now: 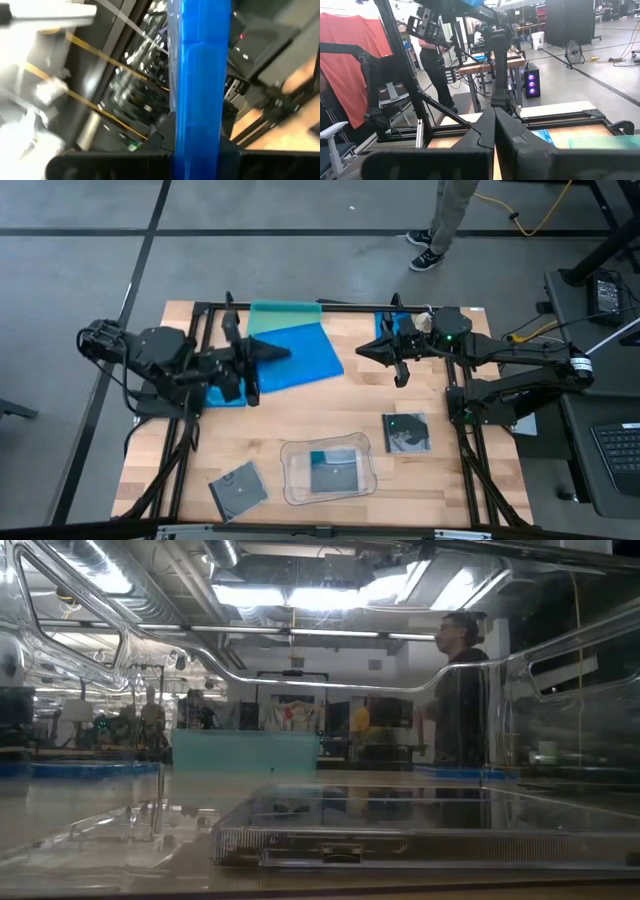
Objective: Pick & place jewel cases by type
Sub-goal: Put the bottom right blue CD case into the green bin
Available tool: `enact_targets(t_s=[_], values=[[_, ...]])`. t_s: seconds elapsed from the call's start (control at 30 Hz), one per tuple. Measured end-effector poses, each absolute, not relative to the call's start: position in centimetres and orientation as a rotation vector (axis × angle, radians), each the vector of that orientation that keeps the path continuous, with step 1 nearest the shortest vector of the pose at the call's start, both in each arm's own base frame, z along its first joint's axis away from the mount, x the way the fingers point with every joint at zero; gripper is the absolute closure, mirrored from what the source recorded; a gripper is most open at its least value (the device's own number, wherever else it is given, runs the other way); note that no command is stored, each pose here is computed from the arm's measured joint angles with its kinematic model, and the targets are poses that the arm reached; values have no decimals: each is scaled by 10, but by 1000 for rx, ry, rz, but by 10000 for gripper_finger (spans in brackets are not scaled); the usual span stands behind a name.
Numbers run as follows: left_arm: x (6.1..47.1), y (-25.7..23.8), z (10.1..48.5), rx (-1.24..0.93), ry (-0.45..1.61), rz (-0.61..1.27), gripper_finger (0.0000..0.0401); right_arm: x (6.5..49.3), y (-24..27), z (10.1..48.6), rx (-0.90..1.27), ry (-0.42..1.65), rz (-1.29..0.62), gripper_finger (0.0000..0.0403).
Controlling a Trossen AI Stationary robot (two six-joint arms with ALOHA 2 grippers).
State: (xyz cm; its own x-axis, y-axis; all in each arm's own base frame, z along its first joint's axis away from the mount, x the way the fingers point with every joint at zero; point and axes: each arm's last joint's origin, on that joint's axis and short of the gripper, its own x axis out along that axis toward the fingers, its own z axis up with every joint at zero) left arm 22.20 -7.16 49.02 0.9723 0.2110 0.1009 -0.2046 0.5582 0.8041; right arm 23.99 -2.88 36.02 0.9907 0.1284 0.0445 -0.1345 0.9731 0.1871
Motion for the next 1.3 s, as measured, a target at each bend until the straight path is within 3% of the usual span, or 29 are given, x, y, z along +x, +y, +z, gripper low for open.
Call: enact_targets(t_s=[0.37, 0.57, 0.83, 0.97, 1.17, 1.3], values=[[220, -26, 493, 27, -88, 395, 398, 240, -29, 360, 191, -33, 132, 396], [221, 4, 488, -480, -117, 266, 398, 240, -29, 360, 191, -34, 127, 387], [224, 15, 487, -519, -120, 264, 397, 240, -36, 361, 247, -58, 1, 352], [225, 16, 485, -502, -113, 293, 397, 238, -43, 363, 288, -75, -21, 307], [228, 16, 478, -643, -121, 340, 397, 237, -48, 363, 288, -81, -41, 232], [232, 13, 467, -659, -93, 378, 397, 237, -48, 363, 266, -81, -42, 202]])
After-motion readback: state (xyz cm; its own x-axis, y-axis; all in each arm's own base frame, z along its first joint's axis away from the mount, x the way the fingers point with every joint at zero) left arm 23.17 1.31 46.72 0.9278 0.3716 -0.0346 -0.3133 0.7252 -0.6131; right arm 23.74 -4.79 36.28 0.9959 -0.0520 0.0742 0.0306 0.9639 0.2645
